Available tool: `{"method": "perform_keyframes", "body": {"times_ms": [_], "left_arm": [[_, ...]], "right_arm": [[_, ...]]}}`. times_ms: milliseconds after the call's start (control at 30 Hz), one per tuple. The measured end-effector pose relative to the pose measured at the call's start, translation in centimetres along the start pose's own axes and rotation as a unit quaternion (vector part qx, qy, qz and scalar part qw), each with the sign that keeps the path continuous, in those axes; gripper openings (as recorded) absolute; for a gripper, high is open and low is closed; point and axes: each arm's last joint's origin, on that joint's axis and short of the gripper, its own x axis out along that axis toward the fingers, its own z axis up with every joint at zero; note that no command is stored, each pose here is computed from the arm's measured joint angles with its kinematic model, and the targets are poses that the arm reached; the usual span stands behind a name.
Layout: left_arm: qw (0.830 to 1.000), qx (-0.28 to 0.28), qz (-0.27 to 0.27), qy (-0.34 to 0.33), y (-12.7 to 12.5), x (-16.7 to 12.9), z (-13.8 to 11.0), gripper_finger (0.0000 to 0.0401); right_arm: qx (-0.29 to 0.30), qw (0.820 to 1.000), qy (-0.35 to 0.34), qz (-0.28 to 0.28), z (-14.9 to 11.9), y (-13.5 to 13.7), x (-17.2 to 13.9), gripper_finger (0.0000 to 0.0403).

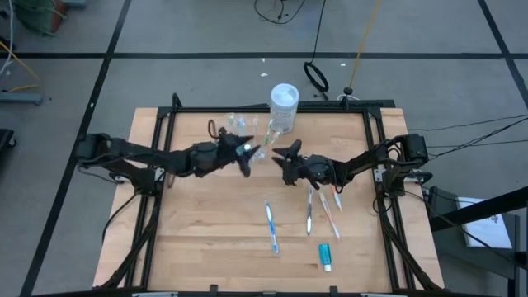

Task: Pick & Place toothbrushing station
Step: Put the violet toothbrush into the transparent organizer

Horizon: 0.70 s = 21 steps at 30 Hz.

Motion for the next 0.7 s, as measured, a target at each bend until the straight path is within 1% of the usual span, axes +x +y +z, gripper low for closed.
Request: {"method": "perform_keyframes", "body": {"times_ms": [67, 133, 167, 233, 300, 367, 433, 500, 533, 600, 700], "left_arm": [[0.997, 0.020, -0.077, -0.015, -0.9, -1.1, 1.0, 0.0202], [0.989, 0.043, -0.140, -0.034, -1.8, -1.9, 1.7, 0.0202], [0.983, 0.060, -0.168, -0.040, -2.2, -2.3, 1.9, 0.0202], [0.971, 0.096, -0.215, -0.049, -3.1, -3.0, 1.9, 0.0202], [0.954, 0.144, -0.257, -0.049, -3.9, -3.5, 1.5, 0.0202], [0.937, 0.187, -0.293, -0.030, -4.7, -3.8, 0.5, 0.0202], [0.924, 0.216, -0.315, 0.015, -5.3, -4.2, -0.9, 0.0202], [0.916, 0.227, -0.326, 0.053, -5.8, -4.3, -2.2, 0.0202], [0.913, 0.231, -0.328, 0.068, -6.0, -4.3, -2.7, 0.0202], [0.909, 0.237, -0.332, 0.082, -6.4, -4.1, -3.5, 0.0202], [0.902, 0.252, -0.337, 0.095, -7.2, -3.3, -4.2, 0.0202]], "right_arm": [[0.100, 0.993, -0.055, 0.021, 0.7, -0.4, 0.4, 0.0176], [0.187, 0.975, -0.106, 0.052, 1.4, -0.9, 0.8, 0.0176], [0.211, 0.968, -0.117, 0.065, 1.6, -1.1, 1.1, 0.0176], [0.230, 0.964, -0.109, 0.080, 2.0, -1.3, 1.6, 0.0176], [0.238, 0.966, -0.068, 0.070, 2.0, -1.4, 2.0, 0.0176], [0.251, 0.966, -0.020, 0.065, 2.1, -1.3, 2.2, 0.0176], [0.233, 0.967, 0.029, 0.095, 2.2, -0.4, 1.9, 0.0176], [0.212, 0.964, 0.076, 0.139, 2.4, 1.0, 1.3, 0.0176], [0.213, 0.959, 0.095, 0.162, 2.5, 1.6, 0.9, 0.0176], [0.239, 0.942, 0.120, 0.203, 2.8, 1.9, -0.1, 0.0176], [0.285, 0.920, 0.135, 0.234, 3.6, 1.3, -1.5, 0.0176]]}}
